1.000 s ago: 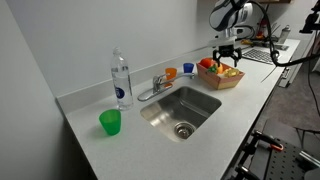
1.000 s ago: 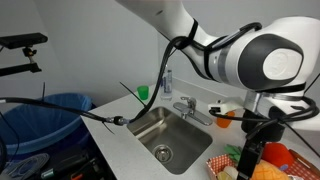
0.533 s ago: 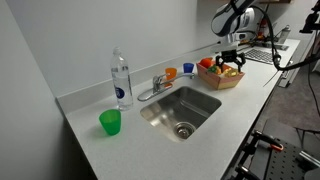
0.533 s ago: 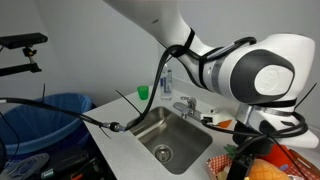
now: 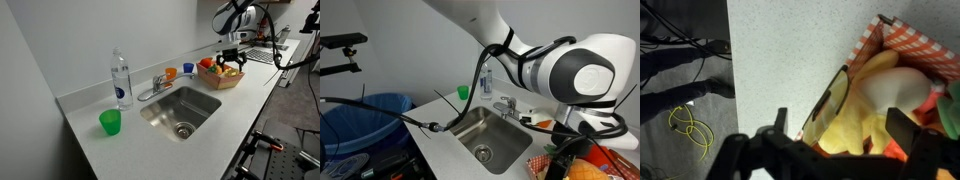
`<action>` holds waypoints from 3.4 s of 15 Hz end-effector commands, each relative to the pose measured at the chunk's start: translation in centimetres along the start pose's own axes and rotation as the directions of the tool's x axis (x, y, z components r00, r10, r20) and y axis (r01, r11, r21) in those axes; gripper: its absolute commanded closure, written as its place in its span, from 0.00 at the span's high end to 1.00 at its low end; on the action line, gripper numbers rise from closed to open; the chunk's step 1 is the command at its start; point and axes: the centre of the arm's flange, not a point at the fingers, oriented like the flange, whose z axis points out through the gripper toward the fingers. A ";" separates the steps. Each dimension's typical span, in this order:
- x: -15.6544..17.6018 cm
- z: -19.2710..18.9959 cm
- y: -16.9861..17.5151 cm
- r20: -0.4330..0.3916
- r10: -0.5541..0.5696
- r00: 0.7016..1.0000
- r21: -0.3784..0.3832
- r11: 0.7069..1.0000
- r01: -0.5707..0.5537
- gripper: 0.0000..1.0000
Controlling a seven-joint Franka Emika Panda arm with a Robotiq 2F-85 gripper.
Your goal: Remove the banana plushie from the box and put it on the counter
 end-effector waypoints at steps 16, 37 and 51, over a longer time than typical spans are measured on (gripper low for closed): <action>2.2 -1.4 -3.2 -0.070 0.063 0.996 0.159 0.986 -0.051 1.00; 1.2 -1.2 -0.3 -0.024 0.031 0.999 0.093 0.995 -0.029 1.00; -0.8 1.5 -0.7 -0.122 -0.057 0.991 0.113 0.991 0.071 0.49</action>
